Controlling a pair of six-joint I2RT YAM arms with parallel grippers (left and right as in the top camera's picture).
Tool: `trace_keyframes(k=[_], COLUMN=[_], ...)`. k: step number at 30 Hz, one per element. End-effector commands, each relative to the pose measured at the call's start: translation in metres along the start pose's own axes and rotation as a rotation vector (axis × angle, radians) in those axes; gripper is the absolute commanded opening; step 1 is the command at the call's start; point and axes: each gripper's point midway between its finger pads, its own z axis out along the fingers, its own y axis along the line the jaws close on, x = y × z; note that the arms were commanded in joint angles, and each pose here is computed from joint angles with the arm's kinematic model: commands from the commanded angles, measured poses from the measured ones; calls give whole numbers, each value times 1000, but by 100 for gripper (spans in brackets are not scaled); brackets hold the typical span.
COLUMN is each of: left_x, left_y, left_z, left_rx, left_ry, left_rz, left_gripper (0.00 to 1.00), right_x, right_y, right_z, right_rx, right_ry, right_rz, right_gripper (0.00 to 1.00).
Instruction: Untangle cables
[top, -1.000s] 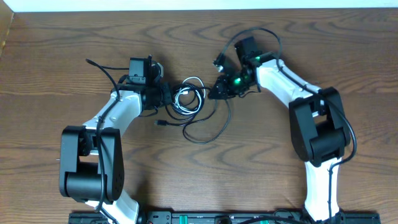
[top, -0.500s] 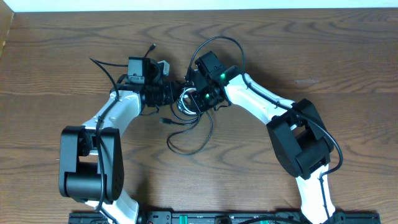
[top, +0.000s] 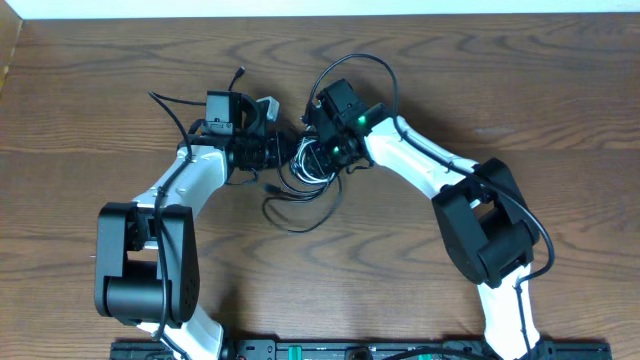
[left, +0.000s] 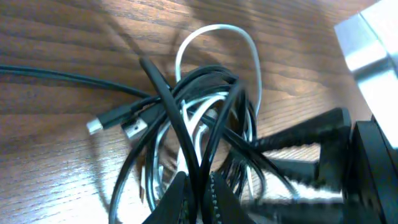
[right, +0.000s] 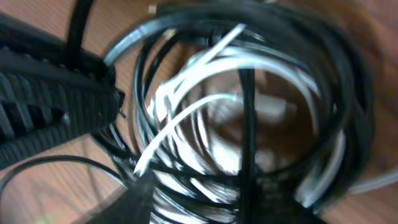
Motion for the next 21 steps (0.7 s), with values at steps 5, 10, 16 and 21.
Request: trace_keyframes(k=[5, 10, 16, 21], left_x=[-6, -8, -7, -7], left_y=[-12, -3, 10, 10], left_z=[-8, -8, -8, -8], left_rx=[32, -21, -92, -92], left_ry=[-21, -29, -30, -30], left_rz=[44, 41, 24, 24], left_gripper=[9, 16, 45, 47], right_x=[-25, 5, 48, 76], right_y=[8, 2, 2, -1], right_z=[-58, -50, -29, -12], right_rx=[-88, -64, 9, 51], right_ry=[-95, 20, 139, 192], right_rz=[28, 118, 164, 211], right_gripper=[58, 54, 54, 54])
